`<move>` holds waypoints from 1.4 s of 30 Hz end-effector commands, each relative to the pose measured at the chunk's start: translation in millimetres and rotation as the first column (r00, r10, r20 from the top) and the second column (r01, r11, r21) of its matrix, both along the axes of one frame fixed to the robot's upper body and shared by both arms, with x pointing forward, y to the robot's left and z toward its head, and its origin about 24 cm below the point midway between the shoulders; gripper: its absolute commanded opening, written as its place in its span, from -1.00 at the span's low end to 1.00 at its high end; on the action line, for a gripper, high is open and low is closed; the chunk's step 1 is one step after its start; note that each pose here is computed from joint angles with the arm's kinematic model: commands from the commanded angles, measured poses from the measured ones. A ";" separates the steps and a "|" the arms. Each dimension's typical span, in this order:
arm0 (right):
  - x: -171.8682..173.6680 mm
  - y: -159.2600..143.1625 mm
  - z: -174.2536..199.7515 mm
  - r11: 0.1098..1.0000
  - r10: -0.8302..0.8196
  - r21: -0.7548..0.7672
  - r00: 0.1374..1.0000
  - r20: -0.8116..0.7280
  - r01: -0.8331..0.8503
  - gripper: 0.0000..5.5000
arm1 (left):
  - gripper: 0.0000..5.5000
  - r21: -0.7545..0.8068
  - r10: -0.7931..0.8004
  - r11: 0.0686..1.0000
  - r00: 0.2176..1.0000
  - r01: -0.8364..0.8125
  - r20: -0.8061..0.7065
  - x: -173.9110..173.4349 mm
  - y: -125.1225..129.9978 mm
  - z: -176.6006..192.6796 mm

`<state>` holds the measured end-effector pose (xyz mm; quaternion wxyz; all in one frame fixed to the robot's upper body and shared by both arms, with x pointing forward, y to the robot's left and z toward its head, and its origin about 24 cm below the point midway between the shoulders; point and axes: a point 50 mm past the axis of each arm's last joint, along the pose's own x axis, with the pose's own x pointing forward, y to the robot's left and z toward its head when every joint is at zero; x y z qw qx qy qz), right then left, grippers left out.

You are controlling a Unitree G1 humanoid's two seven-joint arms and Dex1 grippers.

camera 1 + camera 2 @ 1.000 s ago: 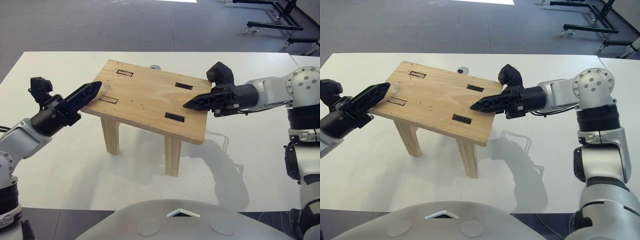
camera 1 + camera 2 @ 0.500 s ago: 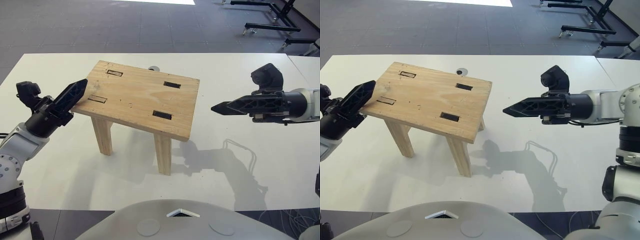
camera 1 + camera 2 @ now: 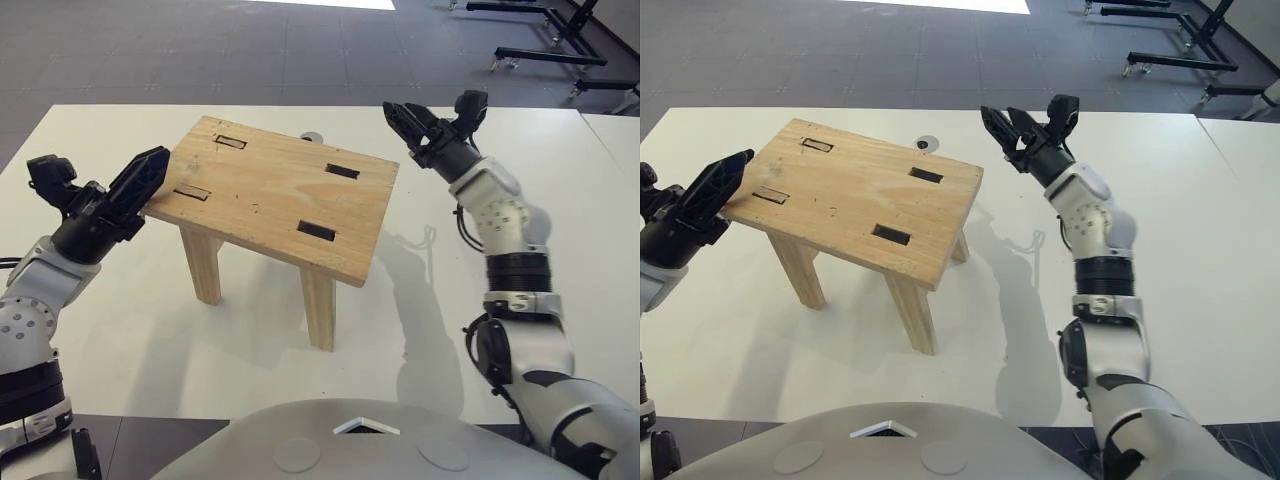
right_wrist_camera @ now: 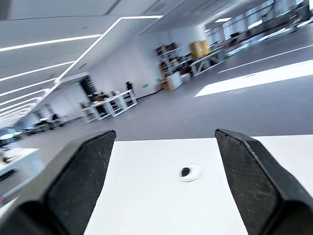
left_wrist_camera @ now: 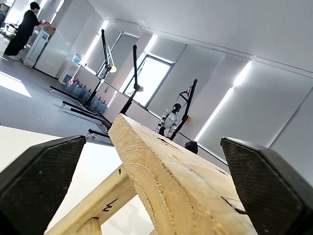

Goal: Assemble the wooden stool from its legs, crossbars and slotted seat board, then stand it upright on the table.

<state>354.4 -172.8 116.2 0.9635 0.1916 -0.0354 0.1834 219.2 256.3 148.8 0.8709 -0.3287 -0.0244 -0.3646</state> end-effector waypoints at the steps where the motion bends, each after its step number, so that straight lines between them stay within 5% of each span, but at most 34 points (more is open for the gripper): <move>1: 10.7 22.7 0.9 0.990 -0.142 -0.017 0.987 0.074 0.143 0.36 | 0.84 0.077 0.030 0.997 0.996 -0.023 -0.084 0.3 -14.4 -8.5; 9: 11.2 34.9 4.3 0.985 -0.167 -0.018 0.975 0.147 0.171 0.36 | 0.95 0.081 0.060 0.995 0.997 -0.056 -0.043 2.0 -42.7 16.7; 19: 8.9 18.4 20.9 0.977 -0.206 -0.003 0.948 0.243 0.213 0.36 | 0.95 0.020 0.286 0.956 0.947 -0.292 0.146 -12.7 -26.1 56.0; 23: 1.5 23.7 18.8 0.980 -0.187 -0.017 0.946 0.263 0.198 0.36 | 0.95 0.007 0.234 0.970 0.937 -0.244 0.259 -34.7 -34.2 76.0; 26: -0.9 24.1 14.7 0.980 -0.191 -0.013 0.949 0.252 0.200 0.36 | 0.95 0.124 -0.044 0.992 0.970 0.015 0.238 -58.5 -62.4 66.5; 29: -0.9 23.3 13.6 0.979 -0.193 -0.009 0.950 0.245 0.201 0.36 | 0.95 0.403 -0.222 0.904 0.962 0.142 0.158 -70.3 -78.8 43.2; 34: -0.5 25.7 10.9 0.982 -0.186 0.004 0.955 0.229 0.190 0.36 | 0.95 0.684 -0.286 0.728 0.924 0.038 0.254 -56.6 -78.3 32.2; 42: -1.2 29.6 2.5 0.987 -0.162 0.022 0.968 0.193 0.161 0.36 | 0.95 0.750 -0.266 0.645 0.876 -0.148 0.402 -17.9 -105.1 17.9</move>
